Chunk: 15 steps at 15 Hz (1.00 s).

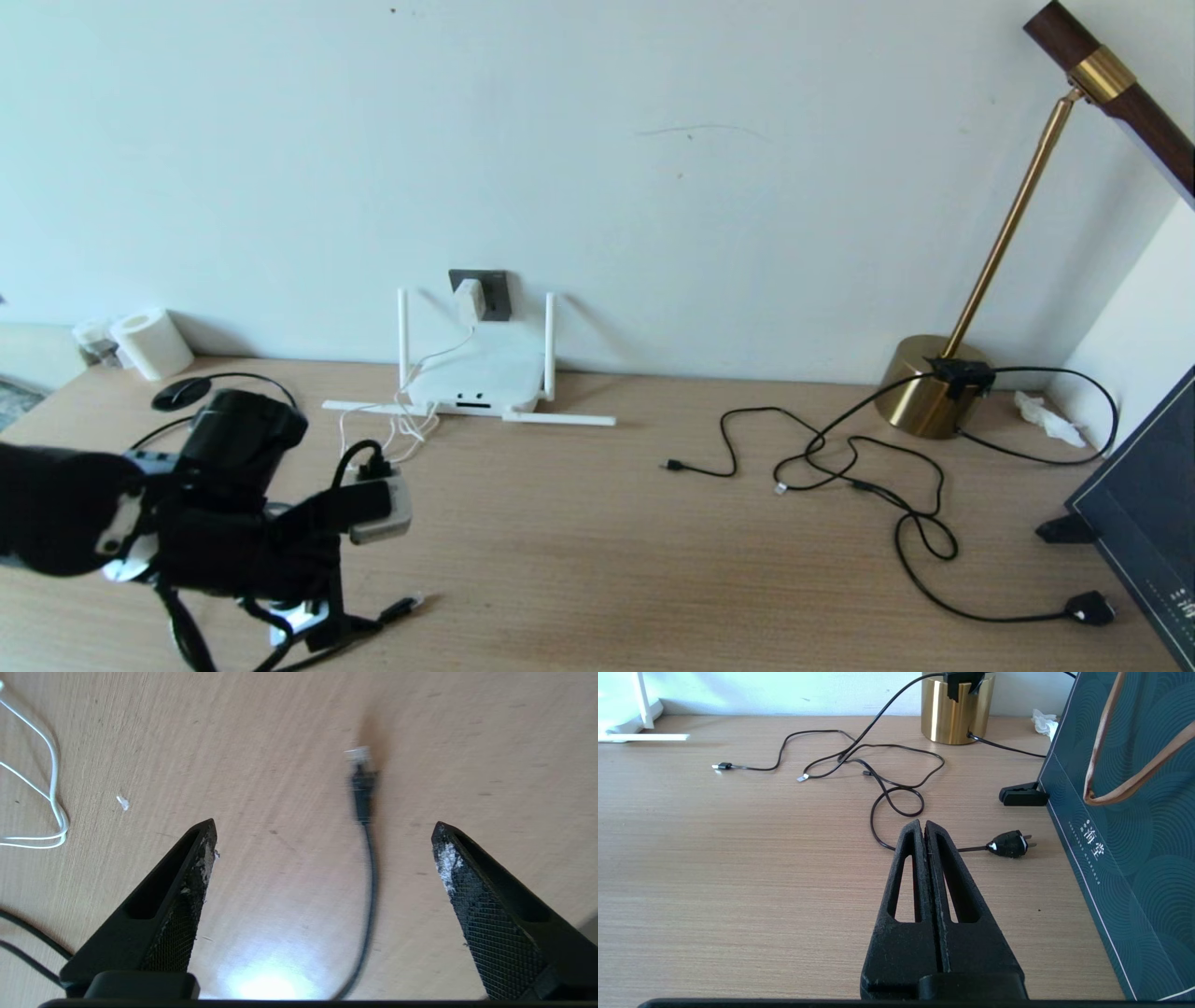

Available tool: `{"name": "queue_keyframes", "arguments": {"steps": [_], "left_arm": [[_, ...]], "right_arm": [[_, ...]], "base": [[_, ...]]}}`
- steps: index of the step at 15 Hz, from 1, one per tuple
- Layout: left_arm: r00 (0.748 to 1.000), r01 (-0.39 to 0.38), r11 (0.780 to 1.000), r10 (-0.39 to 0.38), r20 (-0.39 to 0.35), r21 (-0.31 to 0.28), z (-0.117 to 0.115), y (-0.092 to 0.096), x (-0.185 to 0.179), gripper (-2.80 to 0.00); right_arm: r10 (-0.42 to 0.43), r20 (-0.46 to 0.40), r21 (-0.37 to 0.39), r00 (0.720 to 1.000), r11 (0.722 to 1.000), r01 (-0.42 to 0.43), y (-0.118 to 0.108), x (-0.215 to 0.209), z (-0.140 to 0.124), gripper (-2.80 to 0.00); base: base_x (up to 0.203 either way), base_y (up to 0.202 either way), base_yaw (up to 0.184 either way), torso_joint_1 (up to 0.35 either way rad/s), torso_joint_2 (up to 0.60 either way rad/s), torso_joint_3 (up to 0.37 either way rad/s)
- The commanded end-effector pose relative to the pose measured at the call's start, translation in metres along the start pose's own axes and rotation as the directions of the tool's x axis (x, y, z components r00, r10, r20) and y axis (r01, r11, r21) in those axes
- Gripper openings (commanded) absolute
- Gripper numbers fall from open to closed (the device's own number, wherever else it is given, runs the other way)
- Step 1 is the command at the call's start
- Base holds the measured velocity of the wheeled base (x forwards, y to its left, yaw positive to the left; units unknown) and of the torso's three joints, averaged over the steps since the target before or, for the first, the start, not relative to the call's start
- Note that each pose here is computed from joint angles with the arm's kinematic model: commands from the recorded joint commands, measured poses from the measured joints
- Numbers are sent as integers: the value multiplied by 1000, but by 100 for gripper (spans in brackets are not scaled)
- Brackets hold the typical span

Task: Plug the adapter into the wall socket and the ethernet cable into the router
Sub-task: Pick up cable

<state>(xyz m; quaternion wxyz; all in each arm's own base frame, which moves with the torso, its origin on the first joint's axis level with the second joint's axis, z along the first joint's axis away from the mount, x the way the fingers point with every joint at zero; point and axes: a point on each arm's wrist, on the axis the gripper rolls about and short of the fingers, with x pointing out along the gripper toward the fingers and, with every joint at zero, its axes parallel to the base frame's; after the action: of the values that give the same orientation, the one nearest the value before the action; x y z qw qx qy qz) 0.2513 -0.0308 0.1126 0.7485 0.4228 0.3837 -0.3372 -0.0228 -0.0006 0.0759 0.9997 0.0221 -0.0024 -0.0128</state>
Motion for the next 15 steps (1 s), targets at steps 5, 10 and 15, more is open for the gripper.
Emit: {"name": "queue_keyframes", "arguments": {"steps": [5,10,15], "left_arm": [[994,94,995,-92,-58,27,-1,4,18,0],[989,119,993,-116,-95,25,-6,-4,27,0],[985,138,990,-135,-102,14,-8,-2,49,0]], "right_arm": [[0,0,0,1000,1000,0,0,0,0,-280],[0,0,0,1000,1000,0,0,0,0,-280],[0,0,0,1000,1000,0,0,0,0,-280]], "base": [[0,0,0,0,0,0],[0,0,0,0,0,0],[0,0,0,0,0,0]]}}
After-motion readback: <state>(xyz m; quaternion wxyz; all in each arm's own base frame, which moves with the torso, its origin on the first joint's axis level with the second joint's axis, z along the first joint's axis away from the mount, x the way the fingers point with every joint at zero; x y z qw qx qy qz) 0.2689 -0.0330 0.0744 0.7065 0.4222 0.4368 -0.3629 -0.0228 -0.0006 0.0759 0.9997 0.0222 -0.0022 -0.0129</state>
